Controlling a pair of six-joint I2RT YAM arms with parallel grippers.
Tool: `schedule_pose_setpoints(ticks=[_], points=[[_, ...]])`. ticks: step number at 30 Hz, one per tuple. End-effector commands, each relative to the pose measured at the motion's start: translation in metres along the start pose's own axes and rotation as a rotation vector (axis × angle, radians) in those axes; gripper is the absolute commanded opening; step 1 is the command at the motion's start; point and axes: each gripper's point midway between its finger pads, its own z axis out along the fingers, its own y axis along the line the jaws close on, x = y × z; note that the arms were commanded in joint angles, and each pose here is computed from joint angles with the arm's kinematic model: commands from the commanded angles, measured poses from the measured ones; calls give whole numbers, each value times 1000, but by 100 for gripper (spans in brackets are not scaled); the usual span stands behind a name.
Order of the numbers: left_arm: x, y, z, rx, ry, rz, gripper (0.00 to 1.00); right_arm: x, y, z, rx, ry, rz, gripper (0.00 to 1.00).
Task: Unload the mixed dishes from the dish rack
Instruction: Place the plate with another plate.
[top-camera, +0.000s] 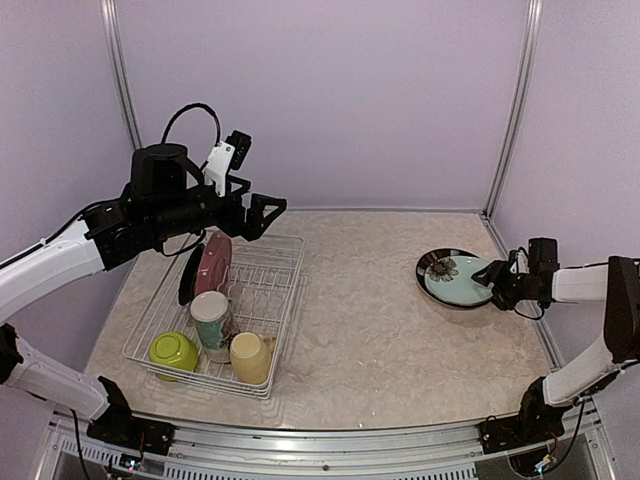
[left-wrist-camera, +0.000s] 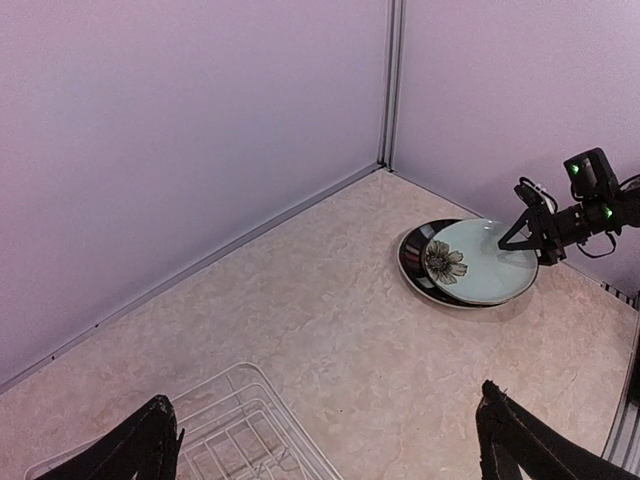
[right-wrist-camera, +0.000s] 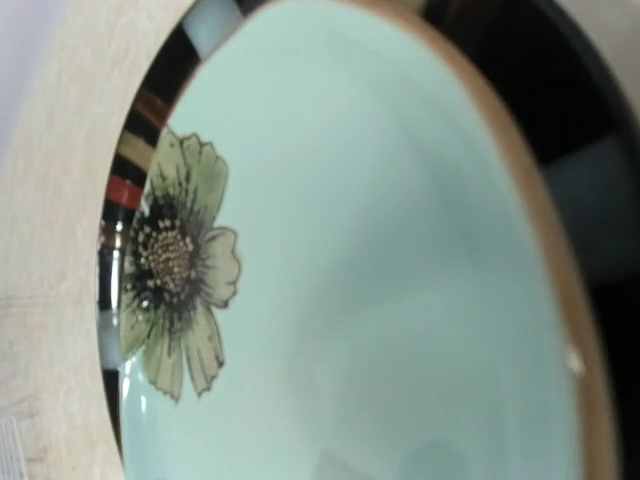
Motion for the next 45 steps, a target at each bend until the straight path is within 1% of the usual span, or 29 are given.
schedule_pose_setpoints(ticks=[1, 4, 11, 14, 15, 20, 25, 28, 33, 39, 40, 45], points=[[-6, 3, 1, -12, 3, -2, 99, -7, 4, -12, 62, -18, -93, 68], [-6, 3, 1, -11, 9, -2, 99, -10, 6, -15, 107, -20, -130, 74], [-8, 3, 0, -12, 10, -2, 99, -5, 12, -12, 209, 12, -212, 81], [-9, 3, -1, -11, 7, -2, 99, -2, 16, -6, 216, 28, -225, 83], [-8, 7, -1, -35, 9, -1, 99, -1, 17, -3, 222, 32, -231, 83], [-6, 8, 2, -54, 22, 4, 99, -4, 15, 2, 278, 36, -257, 84], [-5, 7, 4, -62, 43, 7, 99, -11, 0, -9, 393, 20, -287, 87], [-2, 7, 7, -64, 53, 7, 99, -12, -2, -15, 420, 14, -304, 89], [-1, 7, 8, -64, 58, 5, 99, -11, -4, -18, 429, 21, -316, 91], [2, 8, 11, -68, 68, 5, 99, -6, 4, -7, 359, 41, -315, 91], [2, 8, 11, -67, 70, 6, 99, 0, 11, -4, 344, 52, -333, 91], [4, 14, 13, -112, 82, 8, 99, -3, 27, -6, 350, 22, -376, 91]])
